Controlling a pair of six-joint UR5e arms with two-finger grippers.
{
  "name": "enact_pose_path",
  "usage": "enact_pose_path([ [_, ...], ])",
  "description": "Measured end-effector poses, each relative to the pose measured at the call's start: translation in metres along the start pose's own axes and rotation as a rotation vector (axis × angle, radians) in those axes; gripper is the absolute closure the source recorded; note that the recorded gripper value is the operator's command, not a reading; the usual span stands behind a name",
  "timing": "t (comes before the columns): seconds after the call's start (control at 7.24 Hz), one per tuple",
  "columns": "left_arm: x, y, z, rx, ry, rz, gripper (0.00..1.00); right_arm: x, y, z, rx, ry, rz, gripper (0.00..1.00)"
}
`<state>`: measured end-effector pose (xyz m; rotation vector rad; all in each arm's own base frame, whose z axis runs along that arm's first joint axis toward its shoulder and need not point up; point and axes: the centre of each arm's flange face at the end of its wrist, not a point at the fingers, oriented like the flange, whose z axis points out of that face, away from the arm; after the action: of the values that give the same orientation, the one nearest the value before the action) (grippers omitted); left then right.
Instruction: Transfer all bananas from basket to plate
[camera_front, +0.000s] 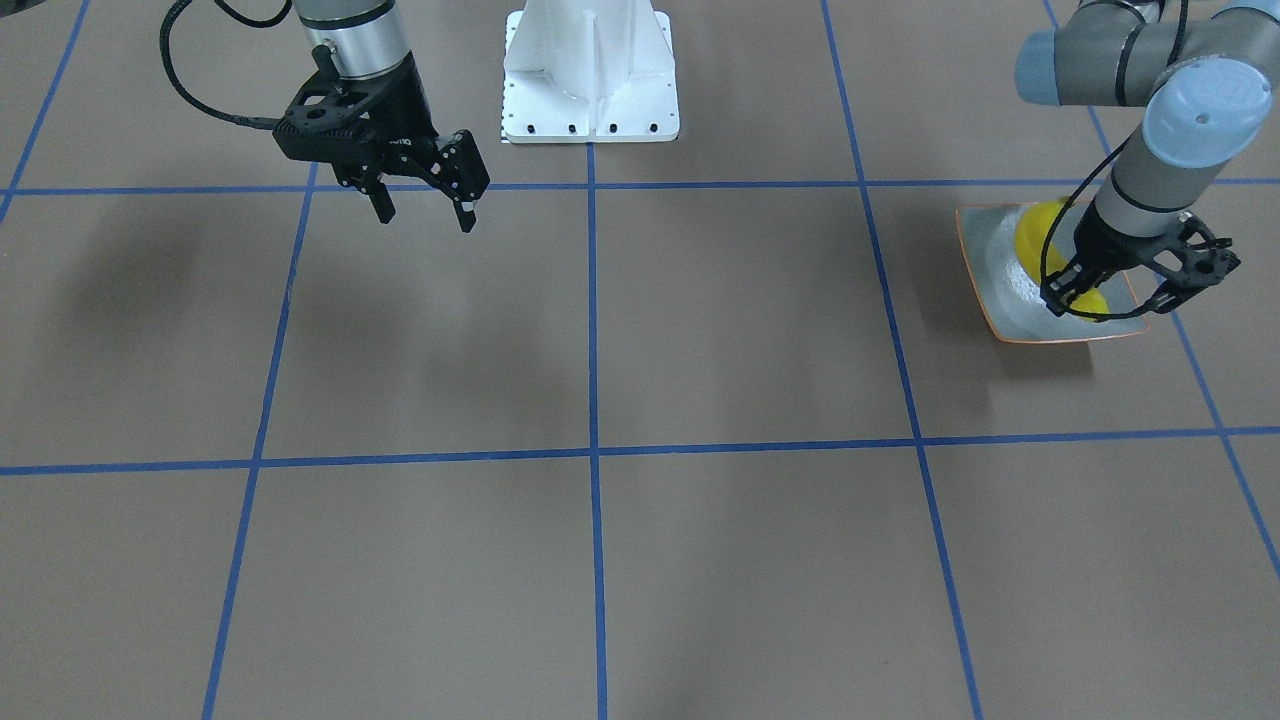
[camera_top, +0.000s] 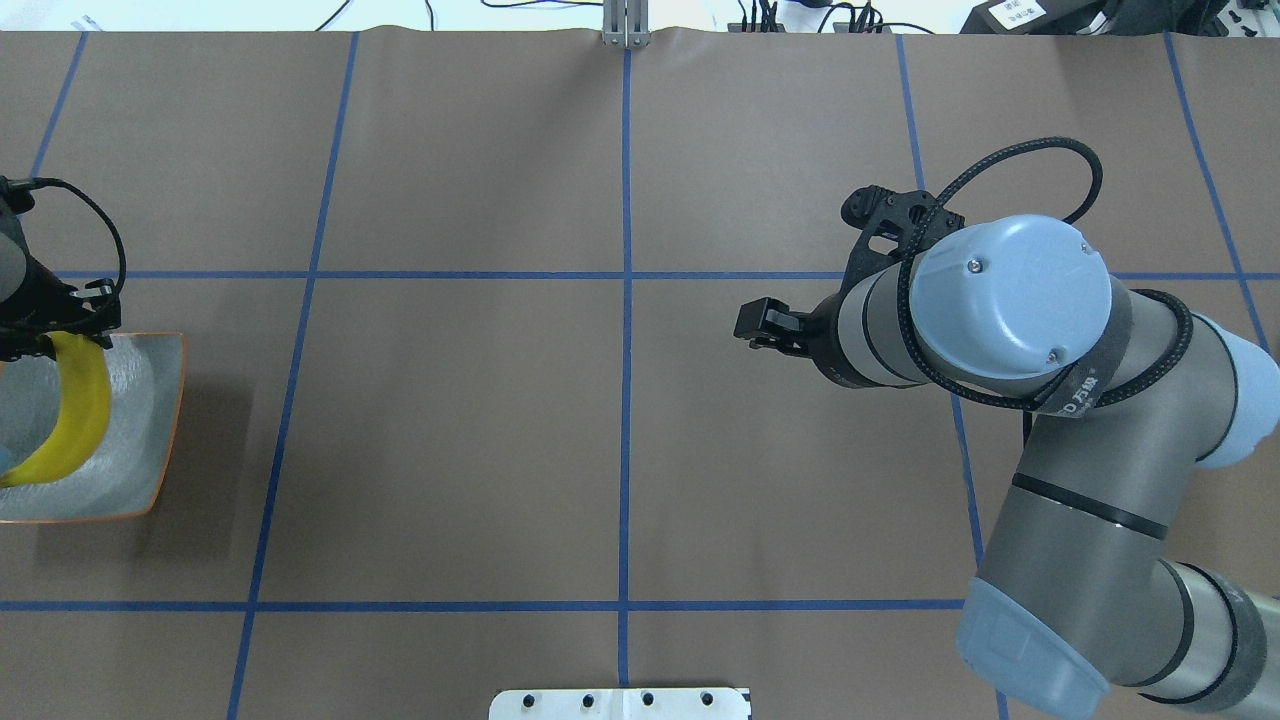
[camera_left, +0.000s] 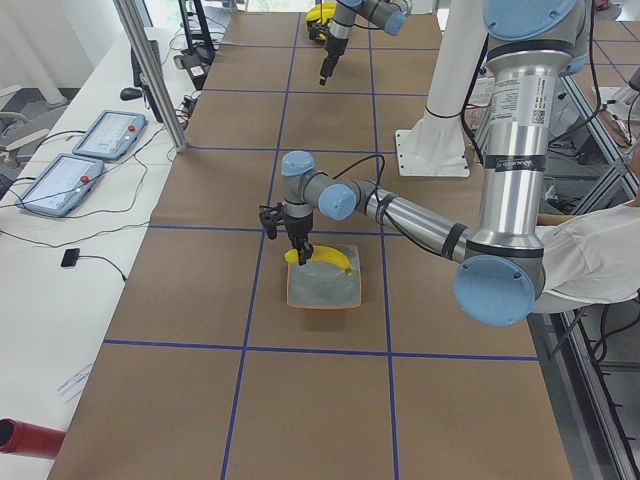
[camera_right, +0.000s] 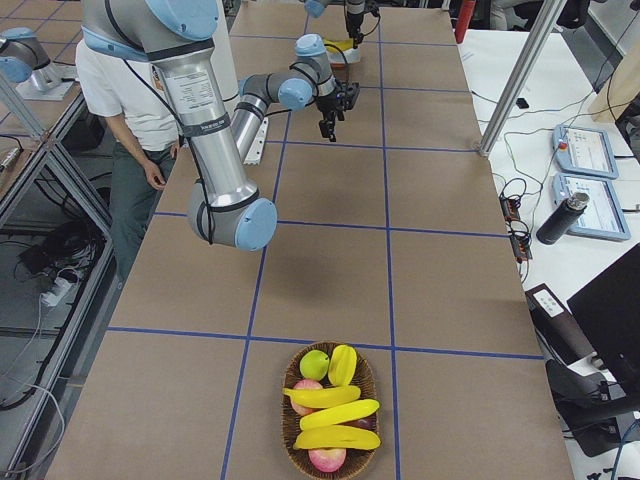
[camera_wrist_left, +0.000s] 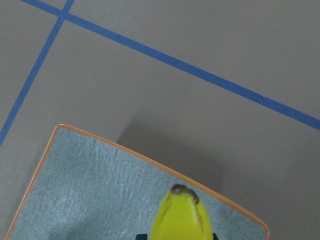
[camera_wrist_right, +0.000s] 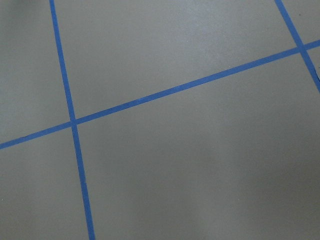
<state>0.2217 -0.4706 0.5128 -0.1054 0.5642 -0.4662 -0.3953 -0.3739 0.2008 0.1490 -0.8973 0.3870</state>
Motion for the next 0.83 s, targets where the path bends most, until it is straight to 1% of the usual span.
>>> enact_pose_path([
  [0.28,-0.015,-0.015,0.012,0.005,-0.033,0.064,1.0,-0.001,0.0,0.006,-0.002,0.007,0.0,0.0],
  [0.55,-0.025,-0.023,0.028,0.005,-0.07,0.074,1.0,-0.001,0.0,0.009,-0.002,0.012,0.0,0.0],
  [0.69,-0.028,-0.027,0.035,0.014,-0.089,0.072,0.64,-0.002,0.0,0.009,-0.001,0.013,-0.001,0.0],
  [0.83,-0.029,-0.029,0.037,0.024,-0.099,0.073,0.15,-0.002,0.0,0.009,-0.001,0.013,-0.001,0.0],
])
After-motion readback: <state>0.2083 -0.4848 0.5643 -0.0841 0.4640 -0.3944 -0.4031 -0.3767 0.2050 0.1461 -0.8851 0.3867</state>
